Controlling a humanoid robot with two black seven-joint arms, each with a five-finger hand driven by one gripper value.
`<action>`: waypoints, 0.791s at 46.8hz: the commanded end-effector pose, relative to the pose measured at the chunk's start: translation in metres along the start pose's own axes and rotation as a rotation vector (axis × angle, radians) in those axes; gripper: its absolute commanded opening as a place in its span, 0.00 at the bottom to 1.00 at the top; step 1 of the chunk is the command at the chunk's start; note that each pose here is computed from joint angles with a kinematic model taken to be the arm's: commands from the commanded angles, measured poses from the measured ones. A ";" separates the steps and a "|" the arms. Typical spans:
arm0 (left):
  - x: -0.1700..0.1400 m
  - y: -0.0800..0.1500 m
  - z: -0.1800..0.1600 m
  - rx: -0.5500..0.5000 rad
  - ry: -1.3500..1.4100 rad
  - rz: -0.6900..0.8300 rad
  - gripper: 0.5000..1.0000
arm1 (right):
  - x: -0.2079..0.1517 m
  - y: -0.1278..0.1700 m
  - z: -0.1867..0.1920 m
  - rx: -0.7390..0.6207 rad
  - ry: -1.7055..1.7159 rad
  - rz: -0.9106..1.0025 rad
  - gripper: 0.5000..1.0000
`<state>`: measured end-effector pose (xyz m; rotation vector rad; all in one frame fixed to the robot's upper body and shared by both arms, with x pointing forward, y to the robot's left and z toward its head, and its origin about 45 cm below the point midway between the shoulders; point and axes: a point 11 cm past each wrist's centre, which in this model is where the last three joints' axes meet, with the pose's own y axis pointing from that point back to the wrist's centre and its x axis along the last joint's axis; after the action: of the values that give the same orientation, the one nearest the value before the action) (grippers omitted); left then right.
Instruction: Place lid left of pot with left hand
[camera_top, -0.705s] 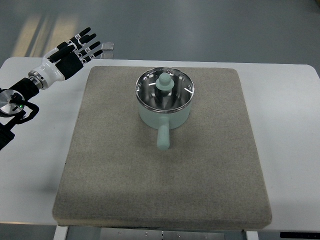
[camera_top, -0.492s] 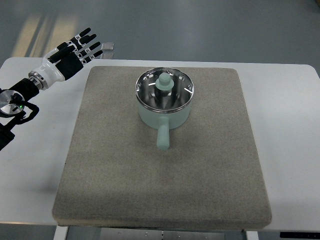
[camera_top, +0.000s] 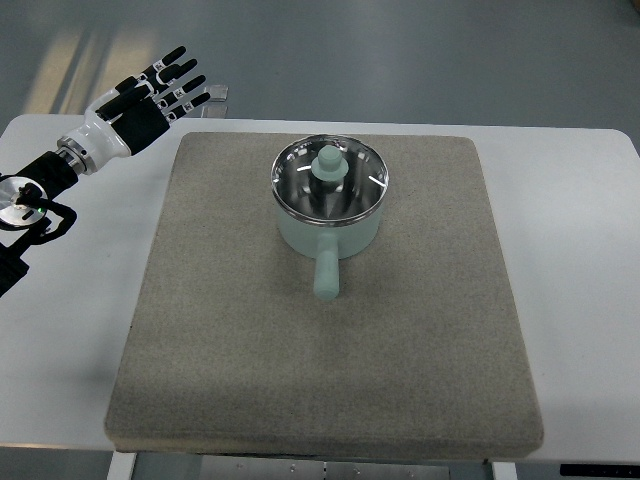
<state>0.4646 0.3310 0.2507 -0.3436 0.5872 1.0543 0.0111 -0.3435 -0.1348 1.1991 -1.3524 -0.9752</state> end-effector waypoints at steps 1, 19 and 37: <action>-0.003 0.000 0.005 -0.008 -0.007 -0.018 0.99 | 0.000 0.000 0.000 0.001 0.000 0.000 0.84; -0.010 -0.005 0.024 -0.016 -0.059 -0.035 0.99 | 0.000 0.000 0.000 0.001 0.000 0.000 0.85; -0.020 -0.011 0.027 0.121 -0.515 -0.068 0.99 | 0.000 0.000 0.000 0.001 0.000 0.000 0.84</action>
<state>0.4744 0.3281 0.2821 -0.0048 0.2378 0.9965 0.0113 -0.3434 -0.1348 1.1991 -1.3527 -0.9759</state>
